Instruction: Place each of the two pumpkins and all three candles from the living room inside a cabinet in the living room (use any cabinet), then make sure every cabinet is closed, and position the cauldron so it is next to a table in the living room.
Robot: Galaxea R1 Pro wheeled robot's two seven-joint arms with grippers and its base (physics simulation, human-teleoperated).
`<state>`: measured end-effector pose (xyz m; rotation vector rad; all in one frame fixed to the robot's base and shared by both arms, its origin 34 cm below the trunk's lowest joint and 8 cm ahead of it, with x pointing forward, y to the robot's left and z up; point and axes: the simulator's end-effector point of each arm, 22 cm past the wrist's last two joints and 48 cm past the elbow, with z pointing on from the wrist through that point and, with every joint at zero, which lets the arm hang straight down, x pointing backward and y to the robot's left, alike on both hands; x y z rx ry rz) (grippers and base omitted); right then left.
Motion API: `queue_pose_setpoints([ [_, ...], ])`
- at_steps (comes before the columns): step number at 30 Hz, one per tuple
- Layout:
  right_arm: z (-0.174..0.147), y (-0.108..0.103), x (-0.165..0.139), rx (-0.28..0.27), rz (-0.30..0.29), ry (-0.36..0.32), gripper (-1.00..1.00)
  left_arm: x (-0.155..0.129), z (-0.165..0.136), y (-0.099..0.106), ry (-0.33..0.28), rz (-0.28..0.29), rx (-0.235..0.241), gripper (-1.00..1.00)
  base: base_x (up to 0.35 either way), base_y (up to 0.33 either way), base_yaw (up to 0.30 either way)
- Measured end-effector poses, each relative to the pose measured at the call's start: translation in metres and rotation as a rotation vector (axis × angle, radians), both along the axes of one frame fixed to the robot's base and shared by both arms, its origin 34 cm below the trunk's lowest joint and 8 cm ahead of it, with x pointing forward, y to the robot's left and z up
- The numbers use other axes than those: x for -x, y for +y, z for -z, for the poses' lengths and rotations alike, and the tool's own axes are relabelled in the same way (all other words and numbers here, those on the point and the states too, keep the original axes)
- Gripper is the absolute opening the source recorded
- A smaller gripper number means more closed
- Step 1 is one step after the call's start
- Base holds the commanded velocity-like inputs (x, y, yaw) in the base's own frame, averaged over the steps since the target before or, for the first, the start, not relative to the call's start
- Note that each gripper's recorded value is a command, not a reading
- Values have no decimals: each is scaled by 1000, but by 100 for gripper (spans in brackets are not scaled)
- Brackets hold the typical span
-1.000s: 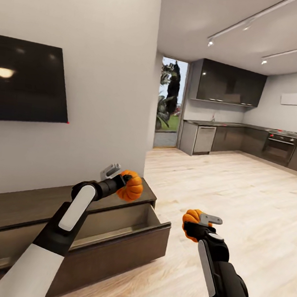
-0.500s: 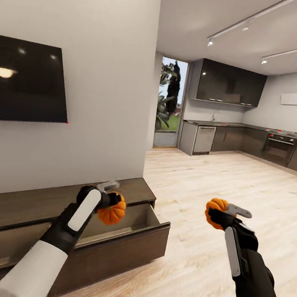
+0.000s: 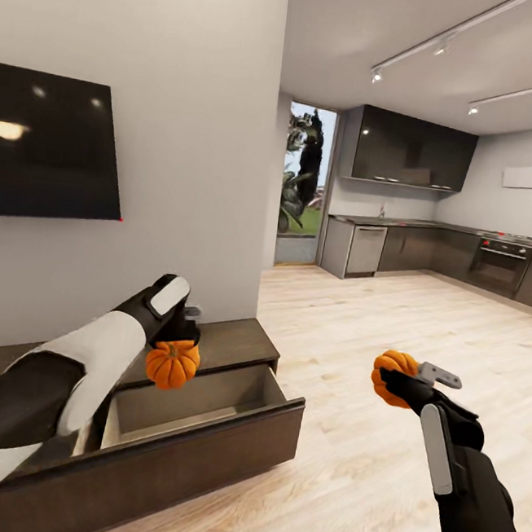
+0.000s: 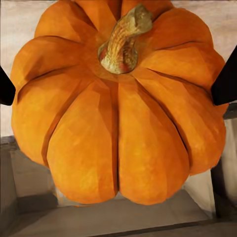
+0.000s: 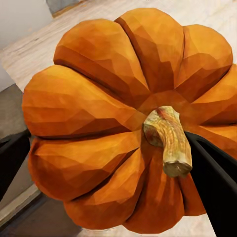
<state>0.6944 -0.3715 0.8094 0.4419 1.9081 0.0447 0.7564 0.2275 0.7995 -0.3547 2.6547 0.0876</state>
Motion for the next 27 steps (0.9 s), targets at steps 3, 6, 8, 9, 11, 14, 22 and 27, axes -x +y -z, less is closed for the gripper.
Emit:
queue_pose_setpoints([
  [3, -25, 0, 3, 16, 0, -53, -100, 5, 6, 3, 41, -13, 7, -100, 0, 0, 0],
  [6, -36, 1, 11, 24, -7, -69, -100, 7, 7, 7, 51, -15, -11, -100, 0, 0, 0],
  [8, -37, 12, 13, 11, -50, -72, -100, 7, 8, 12, 53, -27, -6, -100, 0, 0, 0],
  [9, -37, 16, 13, 0, -64, -77, -100, 7, 8, 17, 55, -29, -21, -100, 0, 0, 0],
  [11, -36, 16, 14, 8, -71, -68, -100, 7, 9, 21, 56, -37, -17, -100, 0, 0, 0],
  [14, -35, 18, 14, 4, -78, -66, -100, 8, 11, 23, 60, -44, -14, -100, 44, 0, 0],
  [22, -34, 21, 14, 0, -84, -65, -100, 17, 39, 37, 76, -130, -20, -100, 176, 0, 0],
  [27, -34, 21, 14, -1, -84, -64, -100, 17, 42, 37, 78, -134, -17, -100, 11, 0, 0],
])
